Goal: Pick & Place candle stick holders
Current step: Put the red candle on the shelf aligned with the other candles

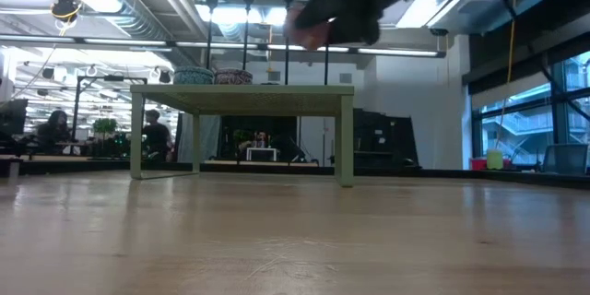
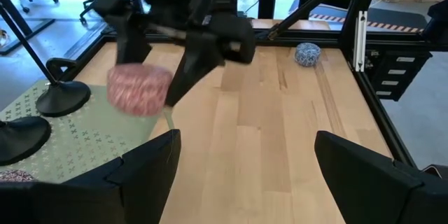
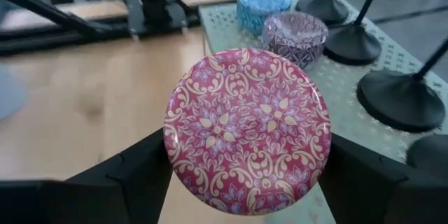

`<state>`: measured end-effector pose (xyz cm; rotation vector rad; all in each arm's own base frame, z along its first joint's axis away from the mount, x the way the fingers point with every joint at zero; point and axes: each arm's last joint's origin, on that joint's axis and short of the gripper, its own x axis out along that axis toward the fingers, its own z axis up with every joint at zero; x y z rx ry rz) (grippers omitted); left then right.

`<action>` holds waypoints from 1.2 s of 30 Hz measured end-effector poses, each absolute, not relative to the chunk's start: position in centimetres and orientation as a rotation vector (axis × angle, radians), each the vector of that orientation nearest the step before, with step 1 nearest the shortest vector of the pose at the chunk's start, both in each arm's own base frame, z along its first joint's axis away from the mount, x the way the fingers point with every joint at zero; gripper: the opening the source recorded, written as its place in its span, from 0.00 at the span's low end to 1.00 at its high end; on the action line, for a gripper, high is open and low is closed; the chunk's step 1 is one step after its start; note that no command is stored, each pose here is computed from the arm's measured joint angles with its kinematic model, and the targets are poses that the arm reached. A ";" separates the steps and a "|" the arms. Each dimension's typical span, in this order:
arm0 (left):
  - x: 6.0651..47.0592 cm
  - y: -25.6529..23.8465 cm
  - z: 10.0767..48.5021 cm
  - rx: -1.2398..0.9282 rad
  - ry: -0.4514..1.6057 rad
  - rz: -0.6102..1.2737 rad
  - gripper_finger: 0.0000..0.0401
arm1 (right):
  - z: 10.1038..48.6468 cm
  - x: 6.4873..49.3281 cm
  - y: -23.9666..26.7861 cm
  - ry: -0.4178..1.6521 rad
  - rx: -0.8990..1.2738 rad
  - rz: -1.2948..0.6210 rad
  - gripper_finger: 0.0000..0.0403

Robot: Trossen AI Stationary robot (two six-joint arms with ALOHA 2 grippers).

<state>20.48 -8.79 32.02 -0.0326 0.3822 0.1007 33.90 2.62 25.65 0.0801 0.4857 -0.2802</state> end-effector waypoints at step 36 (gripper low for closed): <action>20.4 -8.8 31.8 0.005 0.404 0.096 0.82 | 23.6 41.2 -2.5 0.714 0.084 -0.525 0.82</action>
